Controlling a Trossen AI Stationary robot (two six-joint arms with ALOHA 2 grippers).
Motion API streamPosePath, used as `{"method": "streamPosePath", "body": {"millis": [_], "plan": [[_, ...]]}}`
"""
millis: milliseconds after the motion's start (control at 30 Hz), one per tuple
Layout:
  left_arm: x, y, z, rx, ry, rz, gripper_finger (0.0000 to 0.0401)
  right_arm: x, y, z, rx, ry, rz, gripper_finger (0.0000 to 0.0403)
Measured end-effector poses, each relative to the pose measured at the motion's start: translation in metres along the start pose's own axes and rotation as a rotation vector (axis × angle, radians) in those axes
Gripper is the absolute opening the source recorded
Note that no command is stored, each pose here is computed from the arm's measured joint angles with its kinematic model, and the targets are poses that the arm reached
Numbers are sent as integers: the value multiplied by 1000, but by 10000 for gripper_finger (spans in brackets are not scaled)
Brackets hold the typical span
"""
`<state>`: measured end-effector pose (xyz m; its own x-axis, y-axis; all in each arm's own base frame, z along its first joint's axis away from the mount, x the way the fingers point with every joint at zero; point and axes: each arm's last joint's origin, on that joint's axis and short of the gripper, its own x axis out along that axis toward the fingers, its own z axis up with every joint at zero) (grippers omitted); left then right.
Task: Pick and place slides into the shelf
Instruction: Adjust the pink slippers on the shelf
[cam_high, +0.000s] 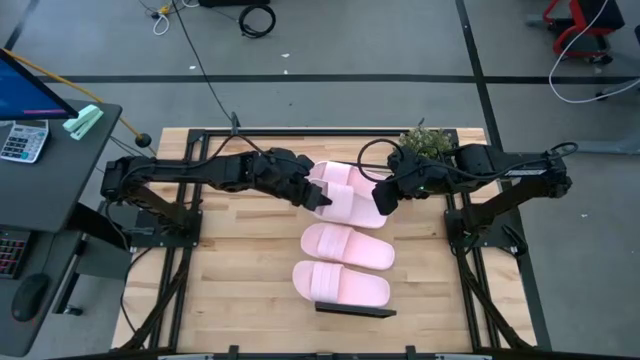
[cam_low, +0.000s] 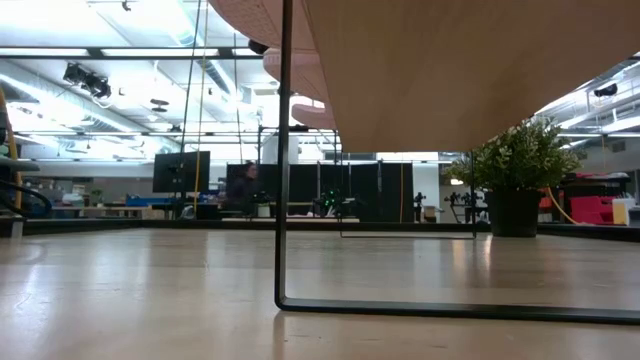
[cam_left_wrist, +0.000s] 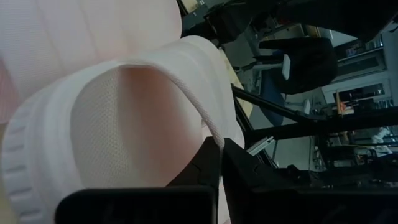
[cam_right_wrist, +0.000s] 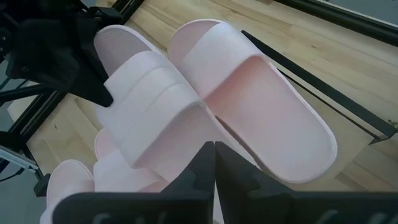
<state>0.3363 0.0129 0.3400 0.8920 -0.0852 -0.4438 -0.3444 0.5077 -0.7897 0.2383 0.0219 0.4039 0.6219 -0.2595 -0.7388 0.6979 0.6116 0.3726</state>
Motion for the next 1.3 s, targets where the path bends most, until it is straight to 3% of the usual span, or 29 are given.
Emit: {"method": "streamPosePath", "body": {"millis": [267, 1300], "plan": [[0, 6, -8, -19, 61, 72, 6, 0, 0, 0, 3, 0, 1, 17], [2, -8, -21, -76, 78, 9, 7, 0, 0, 0, 0, -4, 0, 17]]}}
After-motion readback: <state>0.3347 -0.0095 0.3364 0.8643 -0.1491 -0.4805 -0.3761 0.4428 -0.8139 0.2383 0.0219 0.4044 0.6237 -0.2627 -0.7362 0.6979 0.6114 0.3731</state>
